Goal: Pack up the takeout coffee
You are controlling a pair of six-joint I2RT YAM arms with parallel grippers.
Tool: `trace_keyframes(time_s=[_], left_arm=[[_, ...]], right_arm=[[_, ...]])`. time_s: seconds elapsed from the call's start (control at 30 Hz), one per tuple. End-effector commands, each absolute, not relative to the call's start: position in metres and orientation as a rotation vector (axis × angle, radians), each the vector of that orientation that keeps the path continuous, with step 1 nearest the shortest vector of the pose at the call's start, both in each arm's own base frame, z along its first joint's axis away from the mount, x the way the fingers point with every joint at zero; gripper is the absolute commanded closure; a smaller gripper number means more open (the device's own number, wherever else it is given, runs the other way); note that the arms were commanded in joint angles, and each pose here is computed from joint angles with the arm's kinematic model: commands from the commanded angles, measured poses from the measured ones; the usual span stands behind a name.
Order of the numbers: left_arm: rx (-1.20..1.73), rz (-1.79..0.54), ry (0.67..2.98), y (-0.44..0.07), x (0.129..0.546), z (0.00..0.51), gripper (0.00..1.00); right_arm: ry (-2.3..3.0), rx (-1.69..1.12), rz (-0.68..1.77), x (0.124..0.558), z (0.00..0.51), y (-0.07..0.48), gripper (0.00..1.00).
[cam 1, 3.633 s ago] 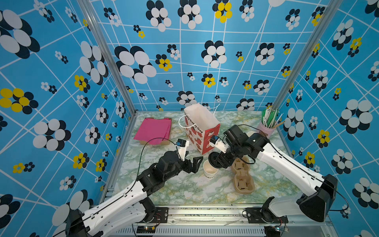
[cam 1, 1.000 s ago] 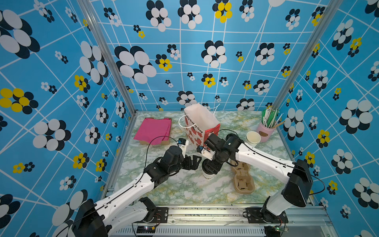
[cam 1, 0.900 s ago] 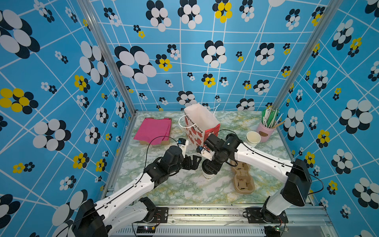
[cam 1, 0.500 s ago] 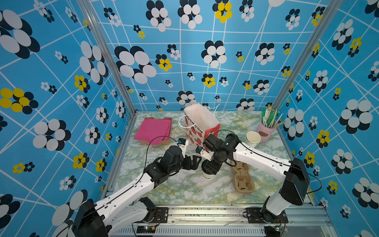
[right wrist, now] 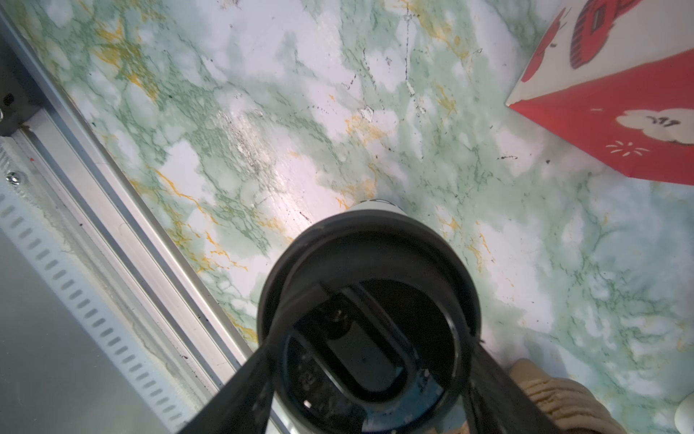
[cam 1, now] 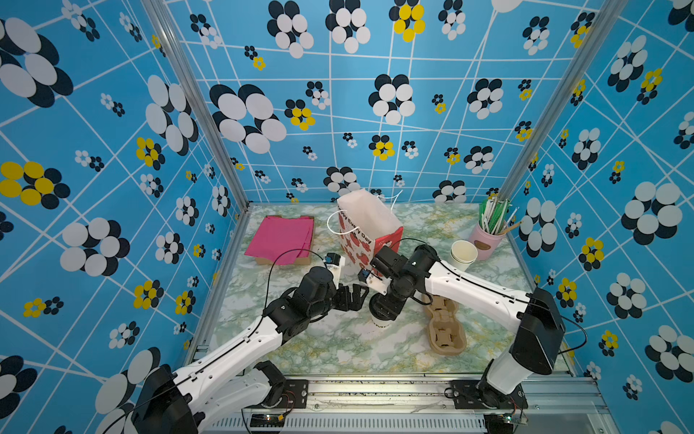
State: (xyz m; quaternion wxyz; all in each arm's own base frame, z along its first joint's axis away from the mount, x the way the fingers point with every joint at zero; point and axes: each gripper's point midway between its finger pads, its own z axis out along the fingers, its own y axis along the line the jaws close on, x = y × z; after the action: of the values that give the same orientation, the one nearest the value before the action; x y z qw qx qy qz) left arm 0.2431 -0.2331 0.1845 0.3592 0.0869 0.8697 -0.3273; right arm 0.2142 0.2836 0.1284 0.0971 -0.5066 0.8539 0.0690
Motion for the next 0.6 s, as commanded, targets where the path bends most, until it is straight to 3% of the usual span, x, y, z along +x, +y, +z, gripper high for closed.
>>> trace_keyframes(time_s=[0.0,0.57], left_arm=[[0.200,-0.861,2.239,-0.233,0.246,0.184,0.00],[0.197,-0.869,2.250,-0.236,0.247,0.181,0.00]], right_arm=[[2.676,-1.574,0.083,0.192,0.094,0.256,0.26],[2.748,-1.608,-0.017,0.173,0.066,0.242,0.27]])
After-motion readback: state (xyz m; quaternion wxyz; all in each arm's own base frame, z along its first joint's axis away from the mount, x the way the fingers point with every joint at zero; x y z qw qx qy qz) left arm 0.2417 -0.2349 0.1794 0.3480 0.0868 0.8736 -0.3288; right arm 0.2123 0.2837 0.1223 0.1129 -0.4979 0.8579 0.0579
